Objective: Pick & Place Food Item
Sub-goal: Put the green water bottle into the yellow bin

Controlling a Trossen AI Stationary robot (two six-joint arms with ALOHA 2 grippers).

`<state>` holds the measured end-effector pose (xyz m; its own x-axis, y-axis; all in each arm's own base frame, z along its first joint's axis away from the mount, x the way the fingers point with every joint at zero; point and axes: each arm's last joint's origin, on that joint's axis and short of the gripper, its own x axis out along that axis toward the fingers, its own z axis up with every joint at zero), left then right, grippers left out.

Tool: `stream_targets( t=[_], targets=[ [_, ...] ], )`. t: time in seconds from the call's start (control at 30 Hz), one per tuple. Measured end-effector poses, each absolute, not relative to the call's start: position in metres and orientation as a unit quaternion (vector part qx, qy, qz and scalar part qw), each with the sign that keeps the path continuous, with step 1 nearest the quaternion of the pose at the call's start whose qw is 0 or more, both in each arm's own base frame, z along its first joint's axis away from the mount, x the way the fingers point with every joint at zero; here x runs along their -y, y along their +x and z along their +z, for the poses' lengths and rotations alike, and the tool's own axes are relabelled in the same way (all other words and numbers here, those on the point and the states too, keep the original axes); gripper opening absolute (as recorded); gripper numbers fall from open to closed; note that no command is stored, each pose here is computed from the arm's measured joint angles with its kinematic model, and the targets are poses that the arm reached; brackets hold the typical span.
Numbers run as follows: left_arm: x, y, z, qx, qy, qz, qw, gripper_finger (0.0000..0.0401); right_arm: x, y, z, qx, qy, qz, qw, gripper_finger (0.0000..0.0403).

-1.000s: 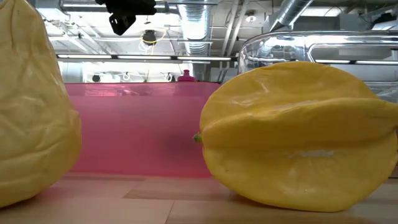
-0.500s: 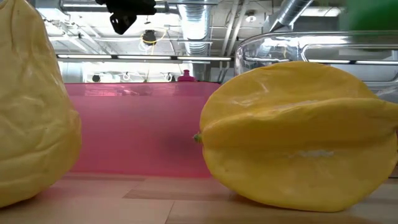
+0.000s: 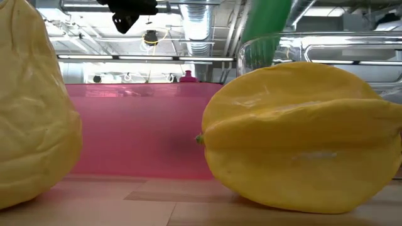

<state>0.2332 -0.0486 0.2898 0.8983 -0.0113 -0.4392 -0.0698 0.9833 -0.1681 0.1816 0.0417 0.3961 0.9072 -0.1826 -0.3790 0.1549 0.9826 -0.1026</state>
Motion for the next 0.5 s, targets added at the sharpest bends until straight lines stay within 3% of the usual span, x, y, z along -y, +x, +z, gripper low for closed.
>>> stream_targets(
  t=[0.33,0.5],
  targets=[
    [0.049,0.233,0.290,-0.225,-0.090,0.015,0.970,0.0053,0.022,0.242,0.367,-0.259,-0.025,-0.145,0.955,0.0032],
    [0.049,0.233,0.290,-0.225,-0.090,0.015,0.970,0.0053,0.053,0.263,0.353,-0.268,-0.006,-0.132,0.954,0.0032]
  ],
)
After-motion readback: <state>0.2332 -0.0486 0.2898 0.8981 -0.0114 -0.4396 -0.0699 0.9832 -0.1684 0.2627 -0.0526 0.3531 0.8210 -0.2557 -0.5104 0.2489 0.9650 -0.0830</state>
